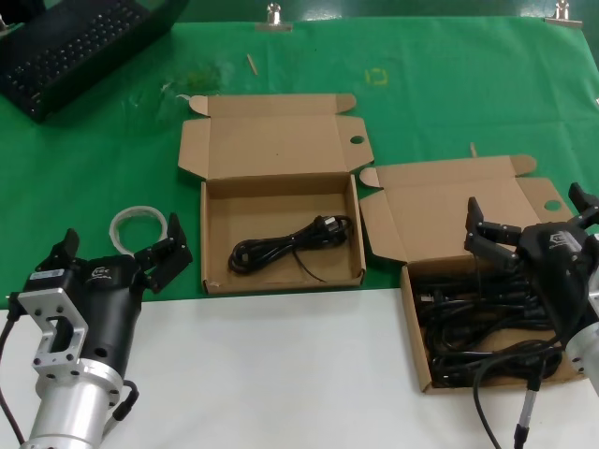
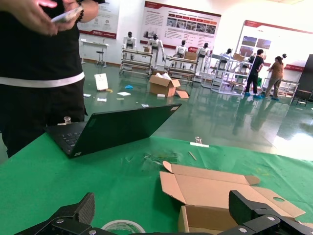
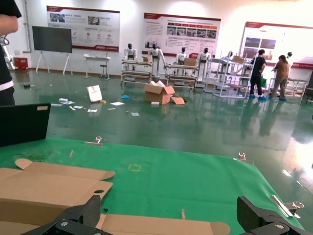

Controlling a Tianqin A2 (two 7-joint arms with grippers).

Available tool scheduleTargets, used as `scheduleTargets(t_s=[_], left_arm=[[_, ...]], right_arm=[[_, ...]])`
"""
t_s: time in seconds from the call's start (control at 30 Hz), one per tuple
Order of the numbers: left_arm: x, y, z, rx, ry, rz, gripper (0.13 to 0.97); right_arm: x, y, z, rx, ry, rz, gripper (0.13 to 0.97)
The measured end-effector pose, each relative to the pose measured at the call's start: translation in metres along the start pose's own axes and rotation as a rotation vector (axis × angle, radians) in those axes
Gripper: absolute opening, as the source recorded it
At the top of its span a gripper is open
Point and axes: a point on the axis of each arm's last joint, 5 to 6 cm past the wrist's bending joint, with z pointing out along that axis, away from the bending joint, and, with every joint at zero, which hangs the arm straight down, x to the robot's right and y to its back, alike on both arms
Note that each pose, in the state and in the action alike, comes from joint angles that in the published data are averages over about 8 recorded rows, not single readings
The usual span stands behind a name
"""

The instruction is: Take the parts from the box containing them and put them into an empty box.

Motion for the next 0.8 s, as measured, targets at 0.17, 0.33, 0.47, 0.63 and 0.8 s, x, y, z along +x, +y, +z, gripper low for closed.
scheduleTargets(t_s=[0.17, 0.33, 0.47, 0.63, 0.8], left_arm=[[0.0000, 0.0000, 0.0000, 0.000, 0.000, 0.000, 0.966], [0.0000, 0.0000, 0.0000, 0.000, 0.000, 0.000, 0.966], [0.0000, 0.0000, 0.0000, 0.000, 0.000, 0.000, 0.966], [0.0000, 0.0000, 0.0000, 0.000, 0.000, 0.000, 0.966], [0.0000, 0.0000, 0.0000, 0.000, 0.000, 0.000, 0.966]], right_arm=[[0.0000, 0.0000, 0.0000, 0.000, 0.000, 0.000, 0.966], [0.0000, 0.0000, 0.0000, 0.000, 0.000, 0.000, 0.966], [0.0000, 0.0000, 0.0000, 0.000, 0.000, 0.000, 0.966], [0.0000, 0.0000, 0.0000, 0.000, 0.000, 0.000, 0.966], [0.0000, 0.0000, 0.0000, 0.000, 0.000, 0.000, 0.966]])
